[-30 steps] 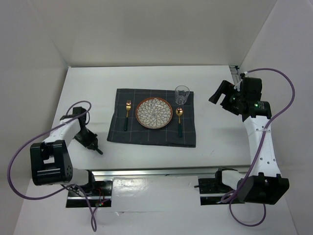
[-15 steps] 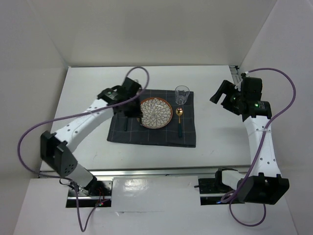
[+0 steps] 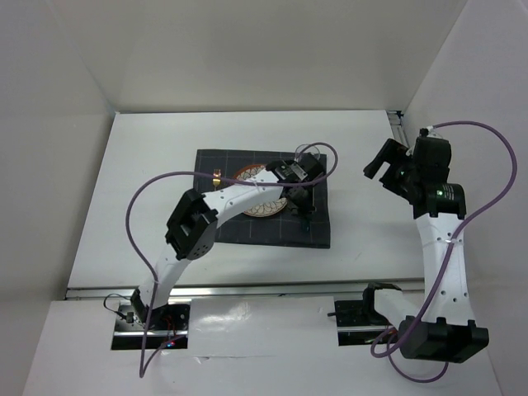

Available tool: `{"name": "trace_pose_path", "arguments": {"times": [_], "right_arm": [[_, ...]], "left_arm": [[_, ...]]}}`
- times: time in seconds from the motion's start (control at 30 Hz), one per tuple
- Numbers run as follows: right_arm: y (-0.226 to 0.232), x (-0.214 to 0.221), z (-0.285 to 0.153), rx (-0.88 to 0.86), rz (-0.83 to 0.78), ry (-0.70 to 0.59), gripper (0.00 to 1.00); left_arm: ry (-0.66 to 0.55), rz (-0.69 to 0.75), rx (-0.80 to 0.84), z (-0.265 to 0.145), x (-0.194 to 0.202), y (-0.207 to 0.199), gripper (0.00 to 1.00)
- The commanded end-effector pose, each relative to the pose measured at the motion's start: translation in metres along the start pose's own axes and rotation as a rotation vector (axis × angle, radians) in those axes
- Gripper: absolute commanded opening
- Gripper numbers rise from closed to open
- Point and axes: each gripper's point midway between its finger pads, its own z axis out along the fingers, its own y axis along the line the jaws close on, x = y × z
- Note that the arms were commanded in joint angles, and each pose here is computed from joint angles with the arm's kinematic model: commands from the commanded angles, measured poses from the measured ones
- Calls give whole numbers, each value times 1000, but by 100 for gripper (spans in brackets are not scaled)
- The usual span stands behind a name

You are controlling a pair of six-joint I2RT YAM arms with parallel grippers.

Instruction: Set the dinner table for one person

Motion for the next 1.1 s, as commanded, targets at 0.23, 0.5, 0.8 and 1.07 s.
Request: {"name": "trace_pose_path", "arguments": {"times": [0.23,0.5,0.8,1.07], "right_arm": [[-4,-4,-21,33,9,-31,95],[-3,-4,-23,33,9,-31,95],[-4,-6,-25,43,9,-35,95],[-10,-10,-25,86,60,-59,100]], "left_arm": [[16,-46,58,53,-17,-26,0],[29,-49,36,70,-17,-16,32],[-10,-8,95,44,-29,-32,77],[-131,119,220,-72,-35,-71,77]]}}
